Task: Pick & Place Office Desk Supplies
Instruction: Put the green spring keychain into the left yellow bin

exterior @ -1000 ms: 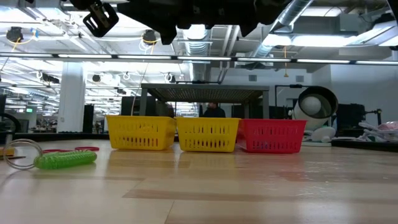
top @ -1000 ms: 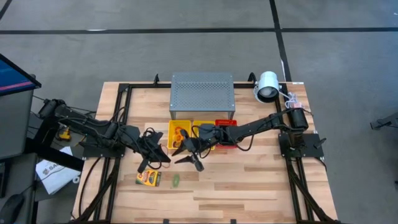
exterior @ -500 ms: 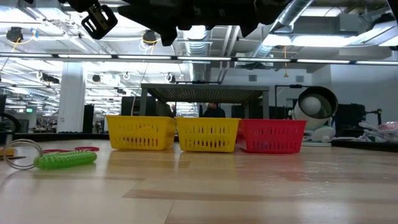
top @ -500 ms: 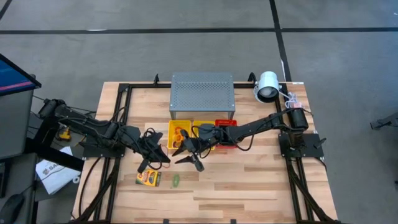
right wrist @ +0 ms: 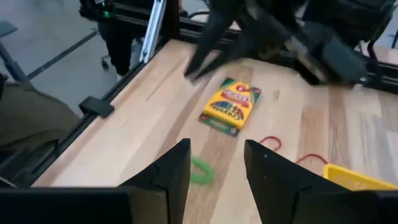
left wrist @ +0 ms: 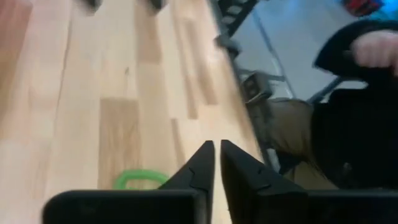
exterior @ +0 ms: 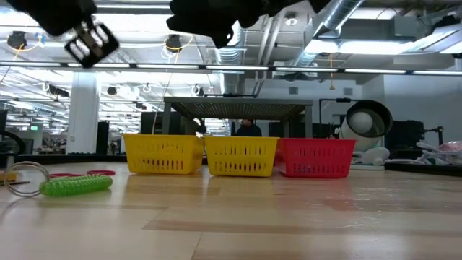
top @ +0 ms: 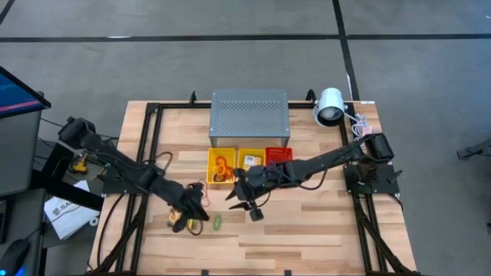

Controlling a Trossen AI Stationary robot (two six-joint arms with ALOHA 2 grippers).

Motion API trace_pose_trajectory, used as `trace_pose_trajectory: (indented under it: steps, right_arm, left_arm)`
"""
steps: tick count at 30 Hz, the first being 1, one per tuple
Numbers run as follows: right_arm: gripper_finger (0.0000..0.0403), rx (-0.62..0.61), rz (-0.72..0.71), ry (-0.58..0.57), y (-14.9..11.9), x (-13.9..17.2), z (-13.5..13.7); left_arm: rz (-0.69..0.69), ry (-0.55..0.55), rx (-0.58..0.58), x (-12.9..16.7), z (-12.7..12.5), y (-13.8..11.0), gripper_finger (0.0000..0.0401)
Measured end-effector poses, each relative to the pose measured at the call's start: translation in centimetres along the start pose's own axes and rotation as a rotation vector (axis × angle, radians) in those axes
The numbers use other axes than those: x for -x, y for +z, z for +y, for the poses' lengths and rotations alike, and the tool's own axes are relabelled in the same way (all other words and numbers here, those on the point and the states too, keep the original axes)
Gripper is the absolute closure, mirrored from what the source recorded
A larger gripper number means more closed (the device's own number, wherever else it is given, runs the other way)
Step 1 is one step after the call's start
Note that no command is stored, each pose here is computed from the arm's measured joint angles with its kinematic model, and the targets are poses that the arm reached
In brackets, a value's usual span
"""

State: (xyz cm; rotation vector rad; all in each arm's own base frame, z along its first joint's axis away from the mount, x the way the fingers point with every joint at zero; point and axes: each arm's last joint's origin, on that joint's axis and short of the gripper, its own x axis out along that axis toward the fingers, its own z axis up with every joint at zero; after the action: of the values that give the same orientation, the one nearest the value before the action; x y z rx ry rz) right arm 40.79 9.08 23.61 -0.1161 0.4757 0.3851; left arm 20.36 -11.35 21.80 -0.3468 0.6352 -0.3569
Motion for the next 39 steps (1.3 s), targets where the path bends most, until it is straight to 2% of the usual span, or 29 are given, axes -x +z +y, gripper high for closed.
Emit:
trace_pose_trajectory:
  steps: [3,7,10,13,17,22,26,31,35,39]
  right_arm:
    - [0.026,-0.017,0.04,0.01,-0.3,-0.1,0.4]
    - [0.026,-0.08,0.1,0.019,-0.8,0.1,0.8]
    - [0.026,-0.083,0.144,0.025,-0.9,0.5,1.6]
    - [0.026,-0.055,0.146,-0.01,-0.2,1.3,3.0]
    - [0.026,-0.008,0.195,-0.101,0.4,2.9,5.0]
    - [0.026,0.035,0.223,-0.195,0.8,4.0,7.0]
    - [0.026,0.029,0.255,-0.228,0.4,4.1,7.8]
    - [0.026,-0.024,0.276,-0.238,0.2,4.2,7.9]
    - [0.026,-0.026,0.289,-0.234,0.0,4.3,8.3]
    - [0.026,-0.034,0.307,-0.23,-0.2,4.4,9.0]
  left_arm:
    - [0.03,0.024,0.061,-1.4,0.5,-0.4,0.0346]
    - [0.021,-0.044,0.143,-1.9,0.7,0.0,0.0284]
    - [0.018,-0.066,0.178,-1.9,0.7,0.2,0.0243]
    - [0.002,0.006,0.221,-1.9,0.9,0.0,0.022]
    - [0.007,0.05,0.288,-2.0,1.1,-0.2,0.0218]
    - [0.015,0.093,0.349,-2.3,1.2,-0.1,0.0236]
    - [0.049,0.132,0.366,-3.7,0.9,0.6,0.0257]
    - [0.178,0.151,0.372,-6.0,0.6,0.9,0.0276]
    - [0.297,0.254,0.414,-6.6,1.3,-0.4,0.0281]
    - [0.319,0.344,0.479,-6.7,1.9,-1.0,0.0281]
